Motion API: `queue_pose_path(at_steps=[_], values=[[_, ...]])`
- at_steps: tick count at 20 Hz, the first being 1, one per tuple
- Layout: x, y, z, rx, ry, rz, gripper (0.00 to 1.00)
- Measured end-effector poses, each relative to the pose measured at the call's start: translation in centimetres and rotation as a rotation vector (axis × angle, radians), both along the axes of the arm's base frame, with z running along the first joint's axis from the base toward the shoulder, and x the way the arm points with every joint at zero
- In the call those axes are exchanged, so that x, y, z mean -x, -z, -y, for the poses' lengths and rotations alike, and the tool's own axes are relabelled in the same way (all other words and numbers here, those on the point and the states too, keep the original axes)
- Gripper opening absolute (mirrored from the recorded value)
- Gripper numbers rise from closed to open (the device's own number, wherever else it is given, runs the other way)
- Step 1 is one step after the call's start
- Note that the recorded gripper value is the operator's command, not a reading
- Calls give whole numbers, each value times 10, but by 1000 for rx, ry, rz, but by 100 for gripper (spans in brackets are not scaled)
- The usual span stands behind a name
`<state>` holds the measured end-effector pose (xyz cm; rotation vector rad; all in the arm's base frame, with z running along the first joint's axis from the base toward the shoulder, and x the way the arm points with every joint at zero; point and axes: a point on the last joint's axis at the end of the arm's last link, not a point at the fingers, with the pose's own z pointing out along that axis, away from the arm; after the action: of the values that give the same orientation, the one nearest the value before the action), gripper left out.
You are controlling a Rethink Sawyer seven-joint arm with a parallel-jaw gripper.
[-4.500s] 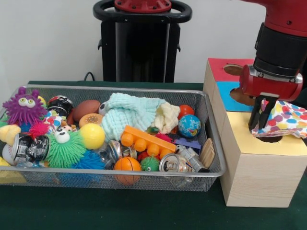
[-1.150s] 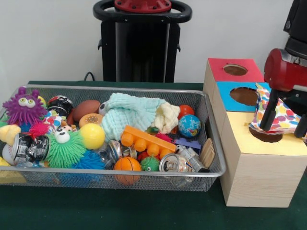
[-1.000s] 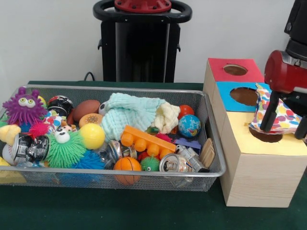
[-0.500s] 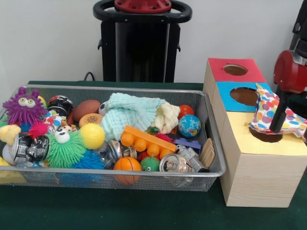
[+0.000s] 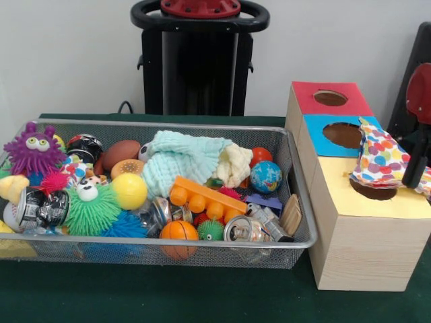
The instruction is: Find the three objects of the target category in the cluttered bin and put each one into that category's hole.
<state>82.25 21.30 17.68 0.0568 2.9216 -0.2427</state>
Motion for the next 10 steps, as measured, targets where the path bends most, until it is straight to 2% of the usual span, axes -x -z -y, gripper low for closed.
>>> queue_pose_path(at_steps=[10], values=[[-4,-5,-7,-56,16,-4,100]])
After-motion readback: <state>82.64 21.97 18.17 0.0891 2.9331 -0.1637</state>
